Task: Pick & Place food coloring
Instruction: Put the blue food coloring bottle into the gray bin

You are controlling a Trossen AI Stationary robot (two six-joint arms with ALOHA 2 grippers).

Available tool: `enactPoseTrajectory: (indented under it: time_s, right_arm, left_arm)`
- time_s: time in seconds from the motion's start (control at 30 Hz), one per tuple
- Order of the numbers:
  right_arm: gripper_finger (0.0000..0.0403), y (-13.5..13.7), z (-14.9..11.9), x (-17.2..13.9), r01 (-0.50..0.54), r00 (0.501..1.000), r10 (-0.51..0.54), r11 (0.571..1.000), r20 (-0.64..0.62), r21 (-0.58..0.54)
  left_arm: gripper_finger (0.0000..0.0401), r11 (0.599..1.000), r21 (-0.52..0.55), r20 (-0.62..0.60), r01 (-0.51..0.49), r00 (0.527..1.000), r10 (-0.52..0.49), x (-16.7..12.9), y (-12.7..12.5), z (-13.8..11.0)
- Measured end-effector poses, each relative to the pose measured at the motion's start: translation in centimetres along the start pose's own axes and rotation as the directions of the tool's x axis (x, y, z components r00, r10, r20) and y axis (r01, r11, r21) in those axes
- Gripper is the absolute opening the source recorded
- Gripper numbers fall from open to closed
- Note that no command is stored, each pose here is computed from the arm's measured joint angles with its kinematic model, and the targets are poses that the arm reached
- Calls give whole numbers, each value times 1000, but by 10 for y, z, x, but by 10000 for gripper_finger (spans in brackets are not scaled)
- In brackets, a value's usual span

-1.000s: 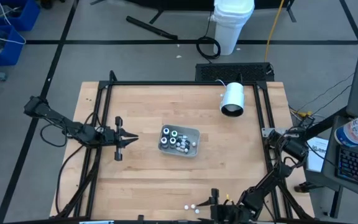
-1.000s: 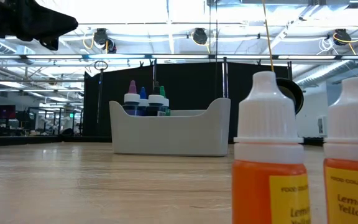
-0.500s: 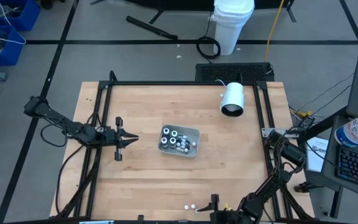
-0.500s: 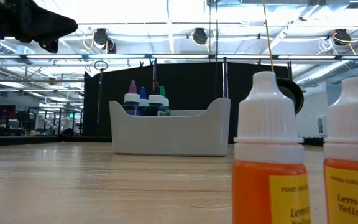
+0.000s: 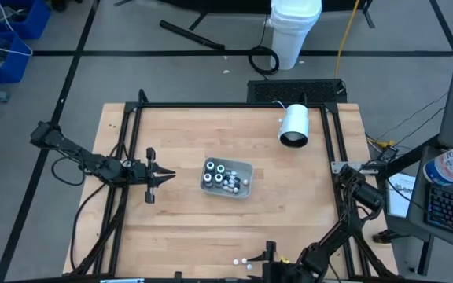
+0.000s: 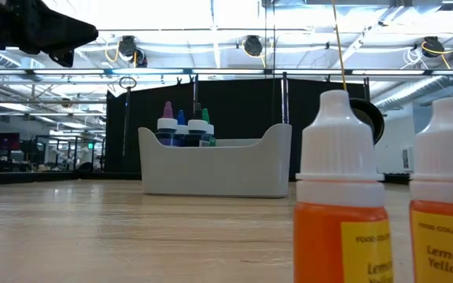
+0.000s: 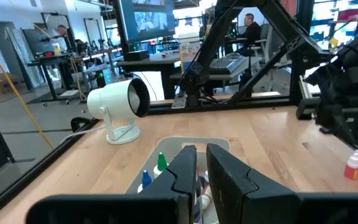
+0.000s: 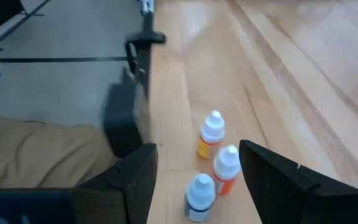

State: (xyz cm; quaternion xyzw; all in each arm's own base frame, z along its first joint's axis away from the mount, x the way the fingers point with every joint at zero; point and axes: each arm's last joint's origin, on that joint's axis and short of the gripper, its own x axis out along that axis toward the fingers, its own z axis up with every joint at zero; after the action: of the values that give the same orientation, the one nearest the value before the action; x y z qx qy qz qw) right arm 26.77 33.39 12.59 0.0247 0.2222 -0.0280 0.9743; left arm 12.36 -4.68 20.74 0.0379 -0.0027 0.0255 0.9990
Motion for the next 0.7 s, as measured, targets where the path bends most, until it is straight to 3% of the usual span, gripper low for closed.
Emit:
enactPoseTrajectory:
  time_s: [0.7]
  right_arm:
    - [215, -6, -10, 10, 13, 998, -10, 999, -68, 49]
  left_arm:
    - [47, 1000, -7, 0, -2, 1000, 2, 0, 0, 0]
